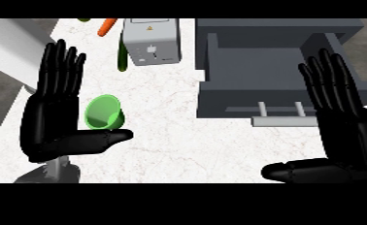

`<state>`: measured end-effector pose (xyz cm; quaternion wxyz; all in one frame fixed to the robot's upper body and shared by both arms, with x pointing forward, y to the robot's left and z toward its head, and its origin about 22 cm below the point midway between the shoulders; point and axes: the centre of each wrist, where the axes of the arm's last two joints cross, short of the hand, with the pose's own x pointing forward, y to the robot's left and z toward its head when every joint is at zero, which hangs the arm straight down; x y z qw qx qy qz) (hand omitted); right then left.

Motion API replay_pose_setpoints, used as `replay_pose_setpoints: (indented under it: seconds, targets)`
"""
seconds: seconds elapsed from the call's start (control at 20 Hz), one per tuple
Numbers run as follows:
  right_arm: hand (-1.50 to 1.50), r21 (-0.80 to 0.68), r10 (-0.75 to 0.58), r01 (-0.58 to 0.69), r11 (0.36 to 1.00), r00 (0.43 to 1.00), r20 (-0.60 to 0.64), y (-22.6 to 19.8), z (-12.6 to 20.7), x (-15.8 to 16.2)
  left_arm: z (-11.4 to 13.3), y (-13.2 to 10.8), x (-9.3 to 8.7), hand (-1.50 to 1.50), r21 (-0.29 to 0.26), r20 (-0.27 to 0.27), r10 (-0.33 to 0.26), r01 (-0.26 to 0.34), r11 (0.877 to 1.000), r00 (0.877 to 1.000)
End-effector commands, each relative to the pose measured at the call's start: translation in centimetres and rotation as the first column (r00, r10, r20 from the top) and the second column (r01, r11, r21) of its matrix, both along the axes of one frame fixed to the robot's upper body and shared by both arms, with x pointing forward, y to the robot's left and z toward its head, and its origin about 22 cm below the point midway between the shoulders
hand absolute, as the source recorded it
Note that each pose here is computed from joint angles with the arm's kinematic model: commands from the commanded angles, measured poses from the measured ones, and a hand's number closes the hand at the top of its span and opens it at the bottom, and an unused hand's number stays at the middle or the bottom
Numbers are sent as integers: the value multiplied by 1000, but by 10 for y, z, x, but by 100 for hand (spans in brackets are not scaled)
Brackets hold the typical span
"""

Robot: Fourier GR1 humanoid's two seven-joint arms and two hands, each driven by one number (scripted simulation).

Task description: Pick up the cup, place it into the drawer and close the drawer

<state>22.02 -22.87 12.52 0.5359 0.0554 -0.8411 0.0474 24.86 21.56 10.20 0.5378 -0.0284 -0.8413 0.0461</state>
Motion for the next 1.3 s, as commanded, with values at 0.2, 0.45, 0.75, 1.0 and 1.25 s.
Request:
replay_pose_setpoints:
  seconds: [0.2, 0.45, 0.75, 1.0, 1.25]
  targets:
    - [-150, -8, 17, -17, 1000, 1000, -8, 9, -2, 20, 6, 9, 14, -150, -14, -20, 6, -7, 1000, 1000]
    - [-150, 15, 1, -1, 1000, 1000, 12, 3, 20, 6, -22, -4, 16, -150, -5, -52, 33, -34, 999, 998]
    - [-150, 2, -14, 14, 1000, 1000, 13, -12, 2, -2, -16, 12, -1, -150, 7, -87, 82, -82, 997, 993]
    - [-150, 2, -11, 11, 1000, 1000, 10, 3, 14, 9, -49, 25, 7, -150, 4, -156, 82, -82, 997, 984]
    - [-150, 9, -6, 6, 1000, 1000, 15, 5, 15, -2, -64, 41, -10, -150, 37, -194, 142, -137, 990, 971]
